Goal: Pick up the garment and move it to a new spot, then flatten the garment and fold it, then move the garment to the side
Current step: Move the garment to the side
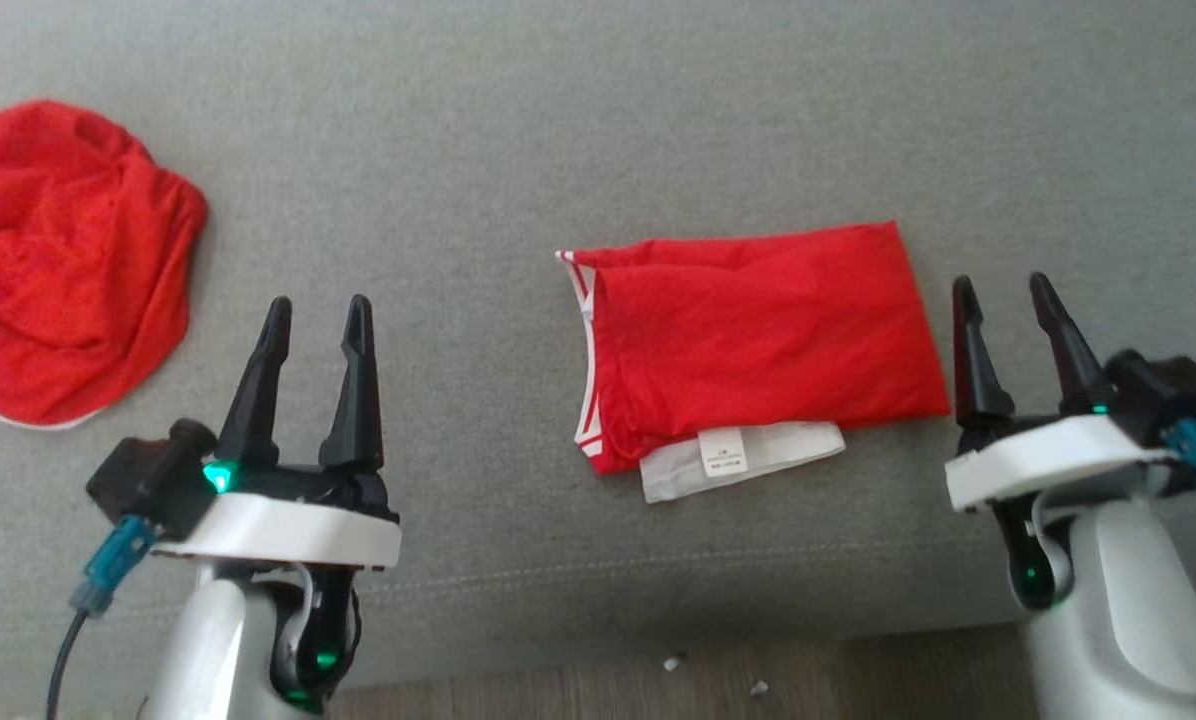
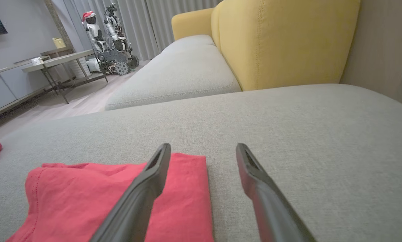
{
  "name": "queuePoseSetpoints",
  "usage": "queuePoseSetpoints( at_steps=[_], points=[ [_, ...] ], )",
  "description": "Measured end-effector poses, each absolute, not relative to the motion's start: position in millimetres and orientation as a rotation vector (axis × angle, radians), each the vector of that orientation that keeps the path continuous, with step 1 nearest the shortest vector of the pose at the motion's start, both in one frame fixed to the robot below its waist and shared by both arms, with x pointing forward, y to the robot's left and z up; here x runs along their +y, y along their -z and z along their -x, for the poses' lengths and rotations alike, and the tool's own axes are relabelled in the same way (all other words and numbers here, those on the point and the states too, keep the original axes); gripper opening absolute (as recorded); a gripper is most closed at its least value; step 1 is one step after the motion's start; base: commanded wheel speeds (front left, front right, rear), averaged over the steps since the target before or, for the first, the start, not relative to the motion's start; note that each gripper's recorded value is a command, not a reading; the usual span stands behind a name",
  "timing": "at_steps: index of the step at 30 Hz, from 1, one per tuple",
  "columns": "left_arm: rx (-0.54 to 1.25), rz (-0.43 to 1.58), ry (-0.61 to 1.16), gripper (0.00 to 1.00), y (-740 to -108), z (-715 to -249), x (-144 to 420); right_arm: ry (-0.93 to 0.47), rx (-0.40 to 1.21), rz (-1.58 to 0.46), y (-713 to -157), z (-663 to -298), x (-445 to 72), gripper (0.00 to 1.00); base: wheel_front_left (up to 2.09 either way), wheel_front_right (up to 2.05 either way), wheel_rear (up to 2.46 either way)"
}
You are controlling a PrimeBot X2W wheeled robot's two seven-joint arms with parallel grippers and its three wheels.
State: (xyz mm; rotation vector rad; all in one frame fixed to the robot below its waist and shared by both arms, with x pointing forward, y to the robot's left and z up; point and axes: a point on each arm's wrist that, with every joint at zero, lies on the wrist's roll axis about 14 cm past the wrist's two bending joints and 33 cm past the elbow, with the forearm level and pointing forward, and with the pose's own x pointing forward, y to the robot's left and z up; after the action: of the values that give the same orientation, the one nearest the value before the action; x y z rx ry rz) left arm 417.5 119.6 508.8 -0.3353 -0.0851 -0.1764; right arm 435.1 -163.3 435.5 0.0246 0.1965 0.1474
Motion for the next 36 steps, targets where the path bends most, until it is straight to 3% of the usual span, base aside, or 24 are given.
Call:
queuePoseSetpoints(
  at_steps=[17,18,19,27,36],
  points=[
    [-0.035,0.329,0.153,1.0,-485.4,-435.7,125.8,-0.145,0.474,-0.071,-354.7,-447.6,-150.8,1.0,0.0,0.0,0.0],
    [-0.031,0.328,0.152,1.0,-483.9,-436.1,126.1,-0.148,0.484,-0.072,-351.6,-447.6,-149.4,0.42,0.0,0.0,0.0],
    [-0.028,0.323,0.152,1.0,-482.5,-436.6,126.2,-0.151,0.5,-0.075,-347.9,-447.4,-148.1,0.0,0.0,0.0,0.0],
    [-0.021,0.311,0.169,1.0,-478.3,-442.5,122.5,-0.196,0.436,-0.013,-354.6,-463.3,-144.2,0.0,0.0,0.0,0.0],
    [-0.024,0.321,0.21,1.0,-478.1,-450.0,109.2,-0.229,0.254,0.171,-416.2,-517.6,-168.9,0.0,0.0,0.0,0.0]
  ],
)
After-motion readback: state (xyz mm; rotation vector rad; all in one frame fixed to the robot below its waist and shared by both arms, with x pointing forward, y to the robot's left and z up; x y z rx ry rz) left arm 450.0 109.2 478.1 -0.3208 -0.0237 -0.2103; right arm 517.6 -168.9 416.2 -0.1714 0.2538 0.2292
